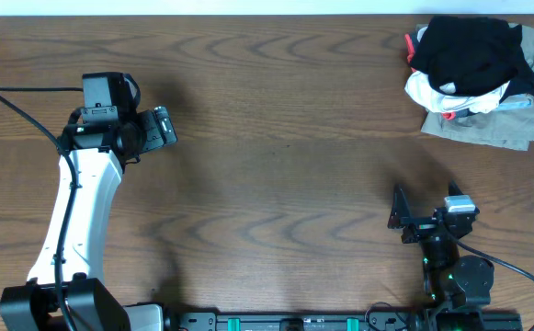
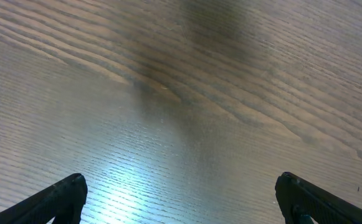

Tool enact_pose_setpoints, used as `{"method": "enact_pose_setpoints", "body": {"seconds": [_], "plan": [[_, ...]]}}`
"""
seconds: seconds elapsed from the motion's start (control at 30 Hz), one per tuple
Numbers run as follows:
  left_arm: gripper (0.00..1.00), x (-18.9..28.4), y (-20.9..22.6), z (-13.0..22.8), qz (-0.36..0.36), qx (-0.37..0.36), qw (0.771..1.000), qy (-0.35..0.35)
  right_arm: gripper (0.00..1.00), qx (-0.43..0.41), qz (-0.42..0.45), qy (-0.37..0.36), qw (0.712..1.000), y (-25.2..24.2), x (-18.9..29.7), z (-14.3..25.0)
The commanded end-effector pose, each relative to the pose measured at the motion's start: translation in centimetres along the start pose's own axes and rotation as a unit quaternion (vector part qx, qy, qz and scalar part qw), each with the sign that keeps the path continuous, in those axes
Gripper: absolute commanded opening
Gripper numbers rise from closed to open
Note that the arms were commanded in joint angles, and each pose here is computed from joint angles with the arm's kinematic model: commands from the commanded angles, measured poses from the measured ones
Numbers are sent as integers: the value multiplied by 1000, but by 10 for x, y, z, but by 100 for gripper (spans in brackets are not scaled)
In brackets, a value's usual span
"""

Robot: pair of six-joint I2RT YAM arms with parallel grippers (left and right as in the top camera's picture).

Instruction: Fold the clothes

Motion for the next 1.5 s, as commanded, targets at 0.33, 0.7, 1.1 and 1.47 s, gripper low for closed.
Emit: {"method": "enact_pose_setpoints", "body": {"seconds": [0.33, 0.7, 1.1, 1.47], "plan": [[98, -3, 2, 0, -7, 6, 1000, 3, 99, 7, 12, -3, 1000, -4, 1, -1], [98, -3, 2, 0, -7, 6, 1000, 3, 99, 7, 12, -3, 1000, -4, 1, -1], [98, 7, 2, -1, -5, 6, 1000, -8, 99, 7, 12, -3, 1000, -4, 1, -1], [98, 39, 4, 24, 41, 0, 979, -202, 99, 7, 12, -3, 1000, -4, 1, -1]]}}
Point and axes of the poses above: each gripper's point midway between its finger pads, its own x axis back along the fingers, its own y axis along the line the jaws close on, z = x × y, the point moved 3 cm from there along x, back along the fingers, and after that the axes turned 4 degrees about -x, right-handed, at the moved point
